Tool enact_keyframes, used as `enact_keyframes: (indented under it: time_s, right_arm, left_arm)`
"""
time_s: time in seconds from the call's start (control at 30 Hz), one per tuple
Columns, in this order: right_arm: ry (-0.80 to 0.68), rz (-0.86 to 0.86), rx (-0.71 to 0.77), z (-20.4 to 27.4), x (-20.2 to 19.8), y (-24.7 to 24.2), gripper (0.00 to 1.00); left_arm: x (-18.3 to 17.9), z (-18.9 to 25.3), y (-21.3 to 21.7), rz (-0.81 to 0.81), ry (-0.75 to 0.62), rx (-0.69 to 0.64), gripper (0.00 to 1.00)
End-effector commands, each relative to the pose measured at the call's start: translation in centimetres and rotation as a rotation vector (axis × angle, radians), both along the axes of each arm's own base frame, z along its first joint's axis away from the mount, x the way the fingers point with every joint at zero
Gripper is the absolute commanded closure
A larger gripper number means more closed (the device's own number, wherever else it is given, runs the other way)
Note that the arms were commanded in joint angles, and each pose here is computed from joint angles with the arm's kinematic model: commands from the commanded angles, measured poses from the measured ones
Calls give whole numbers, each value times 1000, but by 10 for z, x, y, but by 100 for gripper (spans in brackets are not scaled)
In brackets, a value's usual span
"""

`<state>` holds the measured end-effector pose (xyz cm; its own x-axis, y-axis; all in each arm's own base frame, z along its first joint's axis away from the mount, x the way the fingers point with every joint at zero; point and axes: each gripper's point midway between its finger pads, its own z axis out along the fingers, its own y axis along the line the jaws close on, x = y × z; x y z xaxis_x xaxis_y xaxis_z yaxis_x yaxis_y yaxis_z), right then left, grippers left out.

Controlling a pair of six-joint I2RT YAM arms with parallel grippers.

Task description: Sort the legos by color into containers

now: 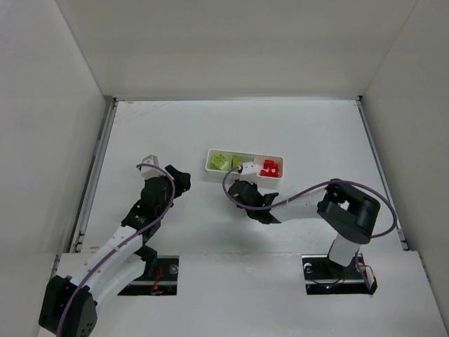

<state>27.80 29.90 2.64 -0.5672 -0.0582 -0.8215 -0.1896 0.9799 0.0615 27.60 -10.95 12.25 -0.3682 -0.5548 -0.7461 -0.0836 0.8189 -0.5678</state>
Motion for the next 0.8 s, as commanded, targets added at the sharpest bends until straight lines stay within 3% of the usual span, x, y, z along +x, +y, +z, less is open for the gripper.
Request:
enact_keyframes:
  time_s: [0.0, 0.27, 0.47, 0.63, 0.77]
  right_arm:
    - [-24, 15, 60, 25, -11, 1, 79]
    - [-109, 10, 185, 83, -17, -18, 79]
    - [-200, -128, 243, 125, 29, -72, 79]
    - [-202, -239, 252, 123, 65, -110, 78]
    - [-187, -250, 256, 109, 87, -111, 77]
  left_arm:
    - [2, 8, 0, 3, -37, -20, 45]
    - [1, 3, 2, 7, -31, -21, 44]
    - [0, 4, 1, 2, -30, -22, 39]
    - [-2, 2, 3, 7, -23, -20, 33]
    - [-5, -2, 4, 12, -19, -25, 29]
